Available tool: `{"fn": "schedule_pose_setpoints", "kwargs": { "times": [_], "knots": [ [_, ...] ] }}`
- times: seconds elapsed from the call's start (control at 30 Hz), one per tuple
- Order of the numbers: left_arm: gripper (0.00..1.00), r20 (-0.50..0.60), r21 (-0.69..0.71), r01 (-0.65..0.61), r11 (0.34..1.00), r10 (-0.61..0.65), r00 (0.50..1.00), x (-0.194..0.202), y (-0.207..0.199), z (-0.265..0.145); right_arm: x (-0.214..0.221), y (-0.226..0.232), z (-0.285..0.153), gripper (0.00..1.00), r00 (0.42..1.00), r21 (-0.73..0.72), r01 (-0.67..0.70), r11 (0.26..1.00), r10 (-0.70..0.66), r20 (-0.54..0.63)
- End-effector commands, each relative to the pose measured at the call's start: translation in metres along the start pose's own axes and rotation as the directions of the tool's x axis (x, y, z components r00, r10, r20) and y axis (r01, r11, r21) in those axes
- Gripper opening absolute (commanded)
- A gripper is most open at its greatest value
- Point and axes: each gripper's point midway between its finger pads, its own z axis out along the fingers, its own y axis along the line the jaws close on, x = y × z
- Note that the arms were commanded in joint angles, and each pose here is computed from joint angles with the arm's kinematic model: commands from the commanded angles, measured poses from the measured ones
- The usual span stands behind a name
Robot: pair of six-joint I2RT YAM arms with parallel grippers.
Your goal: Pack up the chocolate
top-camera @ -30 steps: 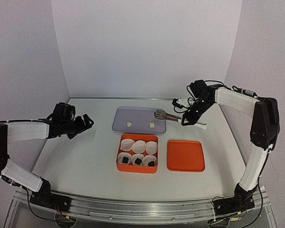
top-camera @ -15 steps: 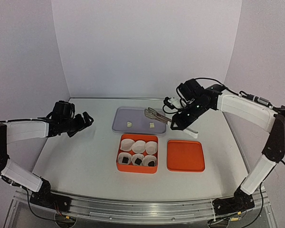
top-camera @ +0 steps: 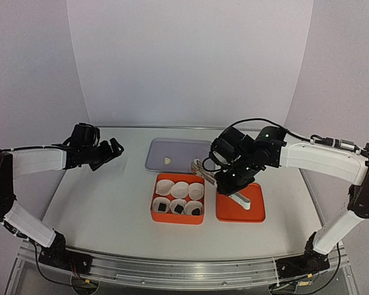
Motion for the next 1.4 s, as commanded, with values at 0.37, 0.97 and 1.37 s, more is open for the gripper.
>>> {"fn": "schedule_pose_setpoints", "kwargs": {
  "times": [0.37, 0.97, 1.37],
  "knots": [
    [1.00, -0.010, 0.082, -0.073, 0.994, 0.074, 0.997, -0.002, -0.020, -0.009, -0.004, 0.048, -0.003, 0.00, 0.993, 0.239, -0.053, 0.970, 0.026, 0.116],
    [1.00, -0.015, 0.095, -0.108, 0.990, 0.110, 0.994, 0.002, -0.019, -0.014, 0.018, 0.065, 0.025, 0.00, 0.978, 0.244, -0.209, 0.947, 0.205, 0.042],
    [1.00, -0.023, 0.096, -0.112, 0.989, 0.114, 0.993, 0.005, -0.018, -0.011, 0.023, 0.077, 0.037, 0.00, 0.978, 0.227, -0.199, 0.953, 0.208, -0.017]
  ]
}}
